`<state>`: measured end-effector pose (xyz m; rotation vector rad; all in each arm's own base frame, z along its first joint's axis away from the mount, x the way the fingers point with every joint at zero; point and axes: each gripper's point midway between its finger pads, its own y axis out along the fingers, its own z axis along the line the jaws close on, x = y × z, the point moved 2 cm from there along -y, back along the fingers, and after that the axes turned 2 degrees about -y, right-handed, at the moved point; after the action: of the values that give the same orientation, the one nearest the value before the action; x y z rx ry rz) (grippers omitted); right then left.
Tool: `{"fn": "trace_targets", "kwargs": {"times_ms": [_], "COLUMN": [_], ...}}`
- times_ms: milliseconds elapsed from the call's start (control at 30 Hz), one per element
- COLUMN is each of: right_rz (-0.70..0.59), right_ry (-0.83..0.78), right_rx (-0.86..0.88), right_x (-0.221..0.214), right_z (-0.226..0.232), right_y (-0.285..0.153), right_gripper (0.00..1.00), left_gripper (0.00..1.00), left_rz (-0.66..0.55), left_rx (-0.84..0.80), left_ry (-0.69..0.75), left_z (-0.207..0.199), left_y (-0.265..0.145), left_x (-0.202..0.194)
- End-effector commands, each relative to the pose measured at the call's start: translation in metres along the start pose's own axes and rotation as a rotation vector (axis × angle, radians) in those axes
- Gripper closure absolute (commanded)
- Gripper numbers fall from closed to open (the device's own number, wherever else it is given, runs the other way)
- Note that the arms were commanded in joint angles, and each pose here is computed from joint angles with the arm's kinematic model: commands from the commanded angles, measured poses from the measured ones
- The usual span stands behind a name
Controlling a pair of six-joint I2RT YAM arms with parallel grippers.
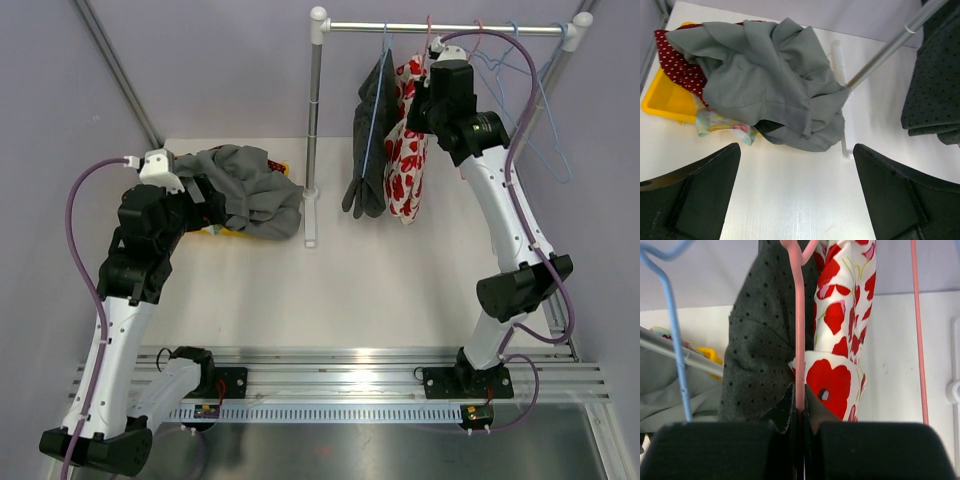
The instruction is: Remove the skirt from the hanger
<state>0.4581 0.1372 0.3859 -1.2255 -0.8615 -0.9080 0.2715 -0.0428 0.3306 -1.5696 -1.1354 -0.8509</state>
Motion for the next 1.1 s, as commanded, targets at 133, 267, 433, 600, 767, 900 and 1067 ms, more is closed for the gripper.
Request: {"fn": "trace_targets", "kwargs": {"times_ms": [133,267,433,600,767,900,1067], "right_rz": [-0.302,-0.304,-0.252,-0.219,-0.145,-0.135,-0.100], "right_ry": [0.021,0.040,0.048,0.075,0.075,0.121,0.143], "right_rx": [0.002,0.004,0.031,0.148,0.299,0.375,0.407], "right_x": [0.100,0.100,0.074,0.051,0.025,0.017,0.006], "right_z": [-0.005,-0.010,-0.016,-0.010,0.005,0.011,0.013], "right_y": [-0.089,-0.113,-0.142,-0.186,-0.216,-0.242,-0.252], "right_gripper": [1.00,1.00,1.00,1.00,1.00,1.00,1.00], "left_gripper": [0.01,0.01,0.01,0.01,0.01,0.01,0.01], "left_rz": [-0.082,-0.083,-0.094,-0.151,-0.100,-0.059,-0.043], "left_rx": [-0.155,-0.251,-0.553,-0.958,-1.150,-1.272,-1.325], "left_ry": [0.008,0.070,0.148,0.134,0.124,0.103,0.038], "left_z": [-0.046,-0.089,-0.181,-0.254,-0.301,-0.332,-0.355], "left_y": [-0.013,-0.013,-0.030,-0.050,-0.042,-0.041,-0.032], "left_x": [0.036,0.046,0.046,0.048,0.036,0.023,0.007]}}
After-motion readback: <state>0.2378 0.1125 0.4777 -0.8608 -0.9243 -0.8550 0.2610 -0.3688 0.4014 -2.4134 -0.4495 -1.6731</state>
